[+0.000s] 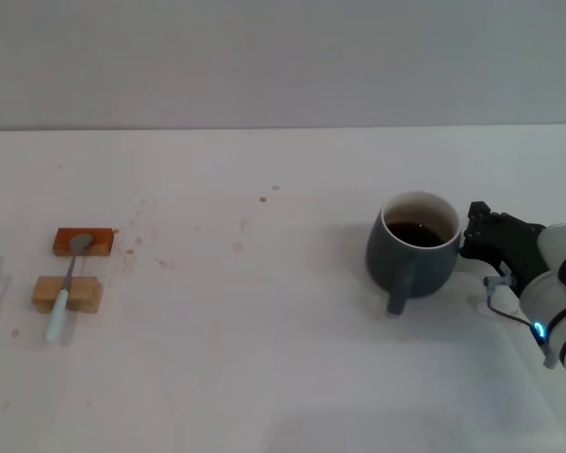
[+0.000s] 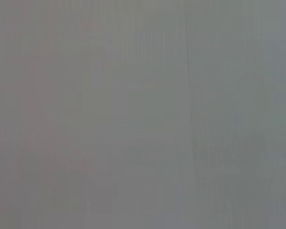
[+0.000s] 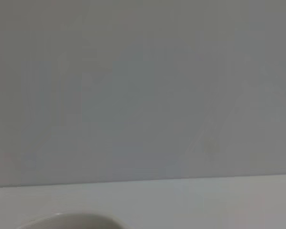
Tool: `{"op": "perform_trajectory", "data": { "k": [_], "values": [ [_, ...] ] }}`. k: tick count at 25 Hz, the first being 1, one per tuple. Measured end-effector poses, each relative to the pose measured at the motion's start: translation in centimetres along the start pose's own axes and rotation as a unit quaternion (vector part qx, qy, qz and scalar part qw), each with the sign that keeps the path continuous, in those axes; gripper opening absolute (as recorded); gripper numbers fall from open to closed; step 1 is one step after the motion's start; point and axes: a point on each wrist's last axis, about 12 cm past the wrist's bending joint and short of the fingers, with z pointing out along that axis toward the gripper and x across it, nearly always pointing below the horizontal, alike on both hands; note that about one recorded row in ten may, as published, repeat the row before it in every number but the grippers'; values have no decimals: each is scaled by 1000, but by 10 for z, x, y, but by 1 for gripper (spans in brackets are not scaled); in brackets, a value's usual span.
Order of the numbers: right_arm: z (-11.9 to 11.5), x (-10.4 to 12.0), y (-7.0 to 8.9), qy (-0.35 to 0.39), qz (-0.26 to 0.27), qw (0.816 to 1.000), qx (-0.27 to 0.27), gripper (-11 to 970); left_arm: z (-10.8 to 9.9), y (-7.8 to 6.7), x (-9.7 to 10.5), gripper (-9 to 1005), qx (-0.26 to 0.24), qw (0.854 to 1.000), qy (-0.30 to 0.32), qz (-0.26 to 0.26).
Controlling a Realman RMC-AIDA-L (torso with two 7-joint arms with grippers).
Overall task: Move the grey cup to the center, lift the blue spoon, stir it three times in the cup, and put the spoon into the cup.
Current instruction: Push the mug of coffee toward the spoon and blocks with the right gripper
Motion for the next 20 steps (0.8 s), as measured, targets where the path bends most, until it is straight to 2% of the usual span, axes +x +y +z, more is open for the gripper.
{"op": "perform_trajectory", "data": {
  "k": [20],
  "values": [
    [12,-11,58,14,-15,994,-106,-1,1,1,-1,838,0,1000,-1,1]
  ]
}}
